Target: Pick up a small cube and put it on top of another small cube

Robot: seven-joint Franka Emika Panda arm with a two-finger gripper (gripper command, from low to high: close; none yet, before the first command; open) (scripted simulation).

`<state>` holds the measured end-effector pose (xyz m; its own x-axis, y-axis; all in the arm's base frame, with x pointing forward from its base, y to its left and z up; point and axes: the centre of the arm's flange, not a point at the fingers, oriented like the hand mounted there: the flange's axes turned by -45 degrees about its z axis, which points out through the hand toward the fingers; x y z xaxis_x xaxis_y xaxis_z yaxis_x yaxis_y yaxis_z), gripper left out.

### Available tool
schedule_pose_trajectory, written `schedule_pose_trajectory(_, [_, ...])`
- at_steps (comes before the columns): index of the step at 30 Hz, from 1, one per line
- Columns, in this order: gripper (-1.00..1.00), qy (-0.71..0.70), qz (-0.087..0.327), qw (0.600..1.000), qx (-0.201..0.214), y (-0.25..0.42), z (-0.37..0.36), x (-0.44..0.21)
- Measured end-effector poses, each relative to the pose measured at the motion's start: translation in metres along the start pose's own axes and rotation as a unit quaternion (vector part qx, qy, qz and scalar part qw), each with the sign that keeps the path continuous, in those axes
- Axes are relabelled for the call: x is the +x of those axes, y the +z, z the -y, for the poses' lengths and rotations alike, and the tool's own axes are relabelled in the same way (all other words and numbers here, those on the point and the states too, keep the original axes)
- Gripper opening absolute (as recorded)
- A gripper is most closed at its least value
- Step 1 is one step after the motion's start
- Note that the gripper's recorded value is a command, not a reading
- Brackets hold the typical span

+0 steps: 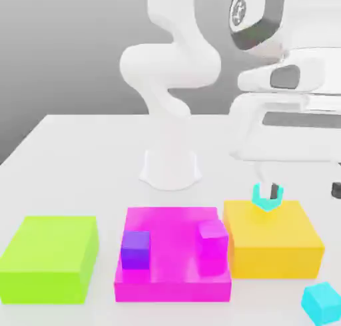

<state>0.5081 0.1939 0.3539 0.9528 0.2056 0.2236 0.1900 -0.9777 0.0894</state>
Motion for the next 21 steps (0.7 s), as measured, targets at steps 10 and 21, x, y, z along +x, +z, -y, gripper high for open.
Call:
schedule_pose_trajectory(10, [0.00,-0.040,0.105,0.993,0.047,0.145,0.092,-0.058])
schedule_pose_trajectory(21, [-1.00,-0.042,0.110,0.992,0.050,0.201,0.102,-0.074])
